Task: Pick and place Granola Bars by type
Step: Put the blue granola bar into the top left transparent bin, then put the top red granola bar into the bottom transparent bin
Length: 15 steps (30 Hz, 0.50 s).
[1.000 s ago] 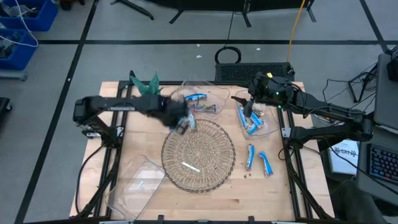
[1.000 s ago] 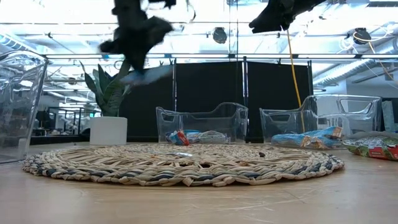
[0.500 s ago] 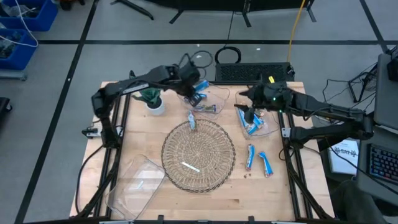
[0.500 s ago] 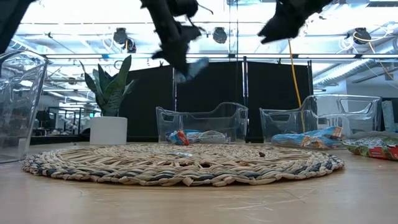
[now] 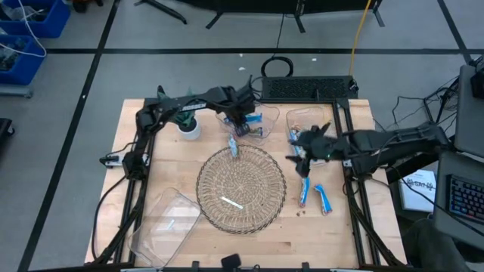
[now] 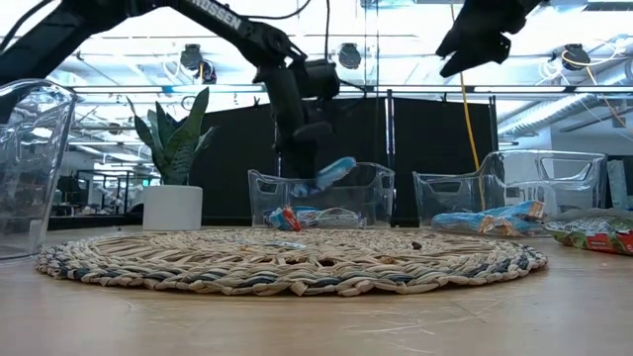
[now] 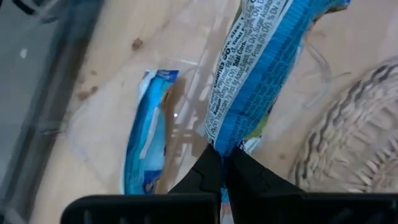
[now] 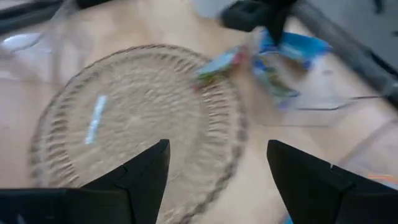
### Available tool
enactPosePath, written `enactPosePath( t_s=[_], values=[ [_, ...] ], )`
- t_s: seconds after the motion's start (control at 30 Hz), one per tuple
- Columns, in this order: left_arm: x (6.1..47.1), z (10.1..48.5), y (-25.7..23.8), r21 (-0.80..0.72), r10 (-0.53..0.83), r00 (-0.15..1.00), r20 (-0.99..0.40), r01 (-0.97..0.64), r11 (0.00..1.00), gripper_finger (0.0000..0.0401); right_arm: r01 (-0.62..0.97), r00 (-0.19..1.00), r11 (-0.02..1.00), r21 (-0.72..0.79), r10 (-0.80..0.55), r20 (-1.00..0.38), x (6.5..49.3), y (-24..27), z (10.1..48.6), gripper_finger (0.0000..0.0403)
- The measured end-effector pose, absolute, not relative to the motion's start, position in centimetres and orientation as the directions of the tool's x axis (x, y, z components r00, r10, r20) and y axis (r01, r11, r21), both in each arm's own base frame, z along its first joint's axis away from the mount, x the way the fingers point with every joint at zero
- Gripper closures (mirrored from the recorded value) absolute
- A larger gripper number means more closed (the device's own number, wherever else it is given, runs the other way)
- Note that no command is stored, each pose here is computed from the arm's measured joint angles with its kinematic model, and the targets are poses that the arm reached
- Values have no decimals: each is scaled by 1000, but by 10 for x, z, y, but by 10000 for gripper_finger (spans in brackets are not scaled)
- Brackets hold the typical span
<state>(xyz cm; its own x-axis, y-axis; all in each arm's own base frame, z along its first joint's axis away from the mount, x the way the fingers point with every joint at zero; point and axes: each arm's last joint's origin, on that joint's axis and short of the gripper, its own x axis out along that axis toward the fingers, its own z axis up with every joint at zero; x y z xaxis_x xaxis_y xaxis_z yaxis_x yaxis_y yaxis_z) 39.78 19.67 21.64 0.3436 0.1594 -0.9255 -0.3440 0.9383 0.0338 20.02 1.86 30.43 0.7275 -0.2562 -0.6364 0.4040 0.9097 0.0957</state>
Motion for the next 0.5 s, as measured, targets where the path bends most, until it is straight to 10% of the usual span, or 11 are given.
enactPosePath(
  t_s=[0.2, 0.5],
  values=[
    [400, 195, 206, 41, 154, 305, -940, -347, 937, 381, 237, 817, 968, 84, -152, -556, 236, 53, 295, 140],
    [395, 207, 203, 11, 138, 312, -940, -374, 927, 230, 281, 845, 958, 54, -220, -487, 270, 61, 280, 140]
  ],
)
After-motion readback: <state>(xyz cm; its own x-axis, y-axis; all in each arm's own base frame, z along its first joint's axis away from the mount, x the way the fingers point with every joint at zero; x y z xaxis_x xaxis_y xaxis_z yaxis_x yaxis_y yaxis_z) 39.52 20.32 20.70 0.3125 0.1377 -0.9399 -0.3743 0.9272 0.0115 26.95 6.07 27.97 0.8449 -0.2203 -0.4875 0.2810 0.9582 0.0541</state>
